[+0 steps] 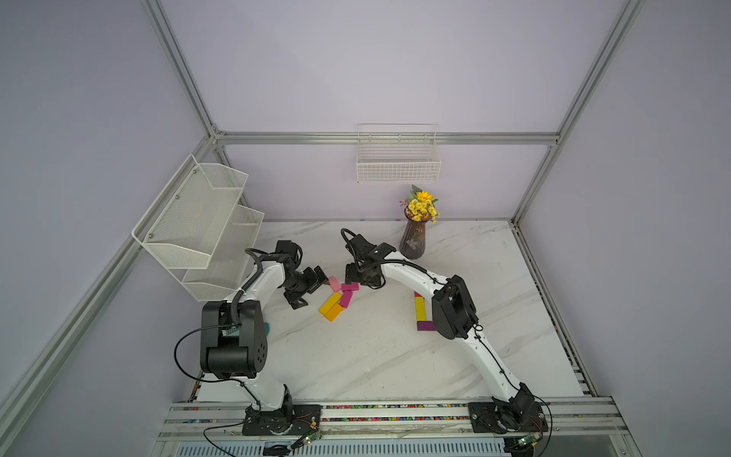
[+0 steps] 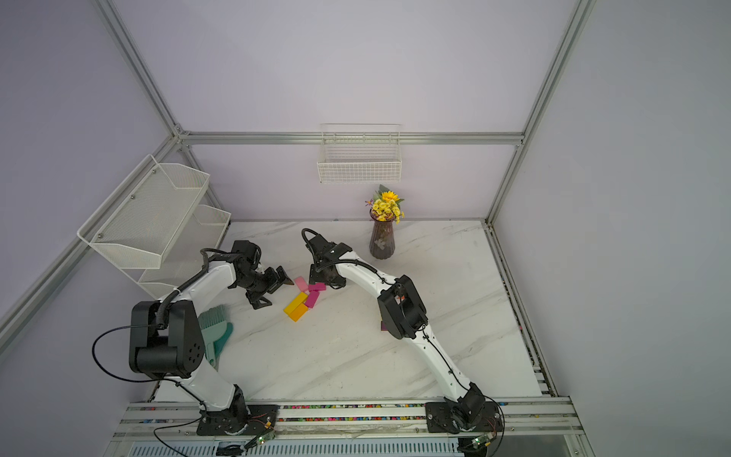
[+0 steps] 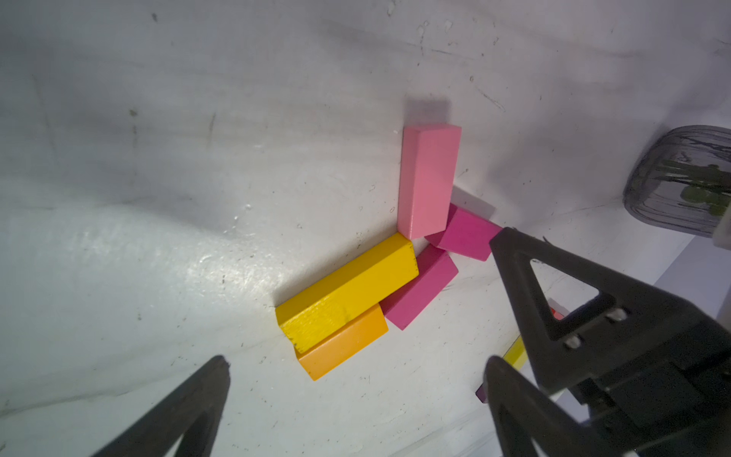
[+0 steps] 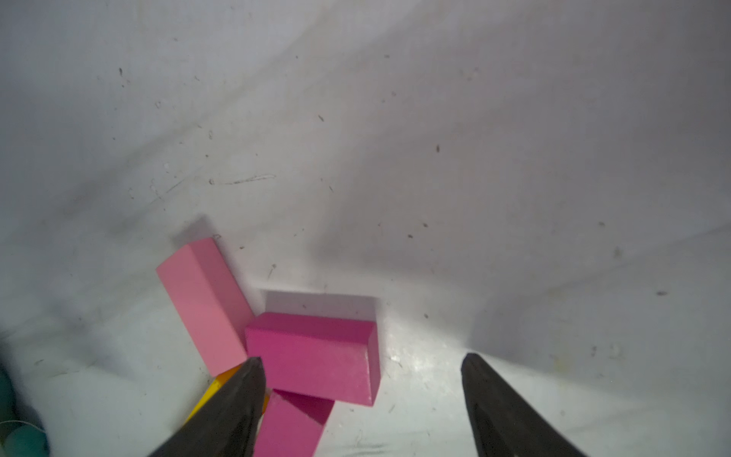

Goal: Assemble the letter c with building blocks
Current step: Pick up the building block from the center of the board.

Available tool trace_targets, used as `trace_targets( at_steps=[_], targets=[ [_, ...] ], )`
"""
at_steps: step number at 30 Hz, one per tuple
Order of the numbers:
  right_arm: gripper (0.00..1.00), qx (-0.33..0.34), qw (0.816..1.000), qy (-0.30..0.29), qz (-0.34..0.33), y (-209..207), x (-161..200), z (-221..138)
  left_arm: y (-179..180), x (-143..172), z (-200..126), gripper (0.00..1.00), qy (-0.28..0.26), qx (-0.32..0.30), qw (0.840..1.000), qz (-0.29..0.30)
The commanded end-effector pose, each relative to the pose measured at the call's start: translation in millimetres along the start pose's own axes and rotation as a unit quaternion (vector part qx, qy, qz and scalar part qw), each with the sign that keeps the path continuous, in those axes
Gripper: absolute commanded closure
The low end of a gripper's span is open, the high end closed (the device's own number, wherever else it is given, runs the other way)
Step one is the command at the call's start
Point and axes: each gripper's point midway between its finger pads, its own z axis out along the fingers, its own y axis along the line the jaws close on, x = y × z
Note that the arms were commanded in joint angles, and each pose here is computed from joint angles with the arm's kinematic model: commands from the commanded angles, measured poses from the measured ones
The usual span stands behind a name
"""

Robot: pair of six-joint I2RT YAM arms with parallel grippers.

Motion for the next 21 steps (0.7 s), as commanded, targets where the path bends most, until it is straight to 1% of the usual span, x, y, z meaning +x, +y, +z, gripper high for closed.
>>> trace_targets(
  at_steps=[1,7,16,21],
  targets=[
    [0.20,0.040,0.999,-0.001,-0.020,-7.8,4.6,-0.9,-3.1,-0.2,5.4,0.00,0.010,0.016,1.000,-0.001],
    [0.20,0.045,0.998,-0.003,-0.048,-2.5,12.1,7.2,-5.3,-0.6,10.6,0.00,0.020,0.024,1.000,-0.004],
    [0.20,0.032,0.995,-0.032,-0.084,18.4,12.7,8.9,-6.5,0.5,15.5,0.00,0.030,0.030,0.999,-0.007],
    [0.20,0.035,0.995,-0.021,-0.090,17.2,19.3,17.7,-6.1,2.1,14.9,0.00,0.030,0.031,0.999,-0.007]
  ],
)
